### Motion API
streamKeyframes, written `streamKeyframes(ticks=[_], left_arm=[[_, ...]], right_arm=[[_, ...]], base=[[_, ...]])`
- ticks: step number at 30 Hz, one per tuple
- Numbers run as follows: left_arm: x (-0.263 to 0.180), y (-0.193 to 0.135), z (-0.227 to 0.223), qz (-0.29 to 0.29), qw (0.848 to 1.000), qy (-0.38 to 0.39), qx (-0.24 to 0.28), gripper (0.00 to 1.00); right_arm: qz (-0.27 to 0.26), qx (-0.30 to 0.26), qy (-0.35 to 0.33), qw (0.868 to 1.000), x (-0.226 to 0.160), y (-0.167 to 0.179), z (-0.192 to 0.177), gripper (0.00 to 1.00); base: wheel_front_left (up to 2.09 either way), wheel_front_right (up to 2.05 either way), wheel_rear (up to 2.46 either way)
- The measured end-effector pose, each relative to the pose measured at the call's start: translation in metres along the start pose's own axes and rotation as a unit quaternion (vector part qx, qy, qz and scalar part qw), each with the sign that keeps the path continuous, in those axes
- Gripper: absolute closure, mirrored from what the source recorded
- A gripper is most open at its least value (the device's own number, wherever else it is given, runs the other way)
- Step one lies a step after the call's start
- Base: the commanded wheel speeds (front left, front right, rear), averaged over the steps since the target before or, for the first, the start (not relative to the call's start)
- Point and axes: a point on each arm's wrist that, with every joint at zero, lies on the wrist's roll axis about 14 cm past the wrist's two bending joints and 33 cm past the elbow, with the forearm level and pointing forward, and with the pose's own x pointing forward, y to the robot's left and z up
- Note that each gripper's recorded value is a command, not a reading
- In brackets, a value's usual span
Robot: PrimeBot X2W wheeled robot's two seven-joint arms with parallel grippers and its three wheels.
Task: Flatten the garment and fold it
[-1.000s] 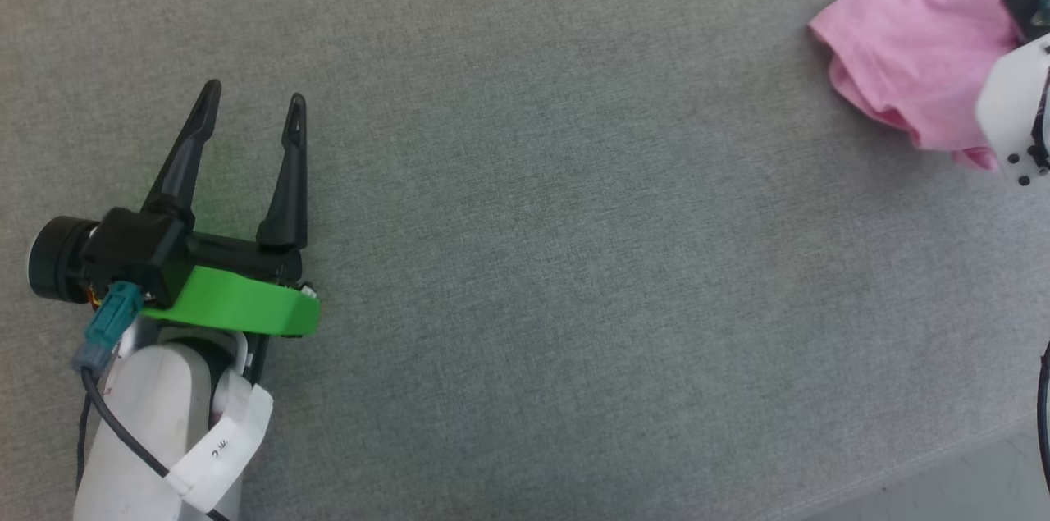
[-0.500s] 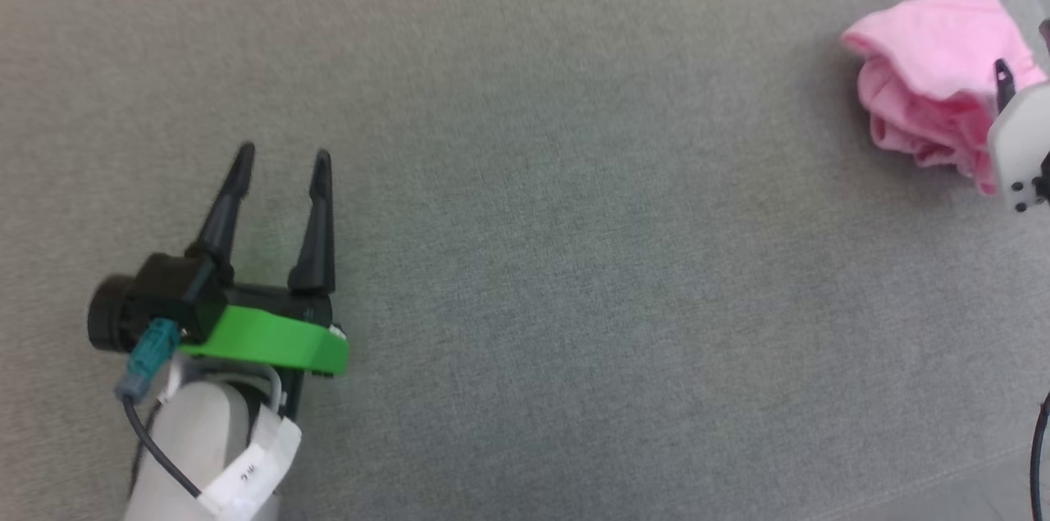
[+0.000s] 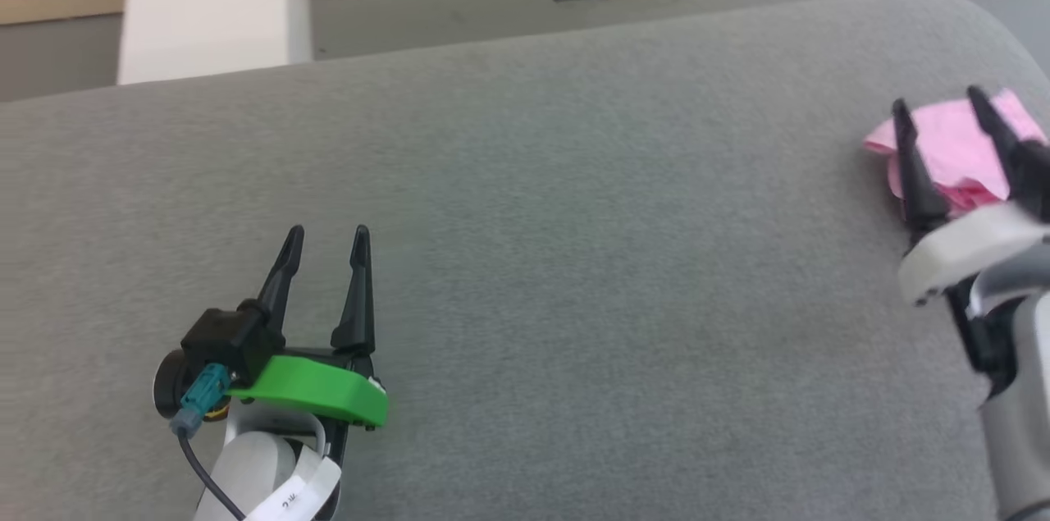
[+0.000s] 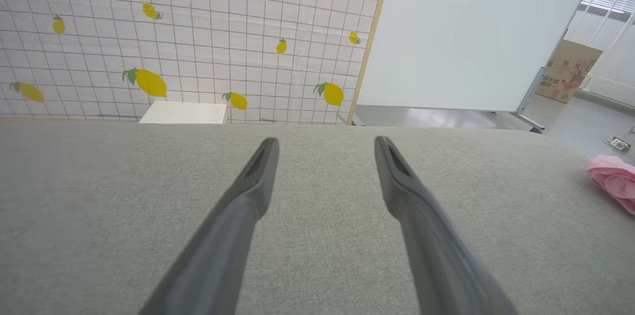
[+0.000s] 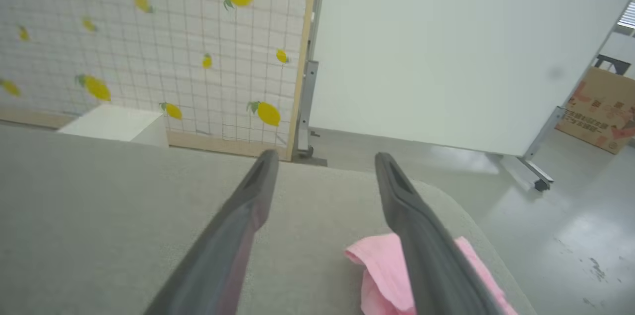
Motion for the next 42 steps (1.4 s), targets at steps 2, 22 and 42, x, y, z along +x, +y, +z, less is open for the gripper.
streamKeyframes(ticks=[2,22,42], left_arm=[[-0.007,0.006,0.007,0.013,1.000,-0.006,0.004,0.00],[-0.070,0.031,0.039,0.080,0.996,-0.034,0.024,0.00],[-0.071,0.029,0.032,0.080,0.996,-0.023,0.022,1.00]], right_arm=[[0.014,0.024,-0.019,0.999,-0.006,0.018,0.006,0.00],[0.056,0.106,-0.065,0.991,-0.074,0.090,0.001,0.00],[0.049,0.112,-0.051,0.991,-0.087,0.086,-0.010,1.00]], base=[[0.00,0.00,0.00],[0.00,0.00,0.00],[0.00,0.00,0.00]])
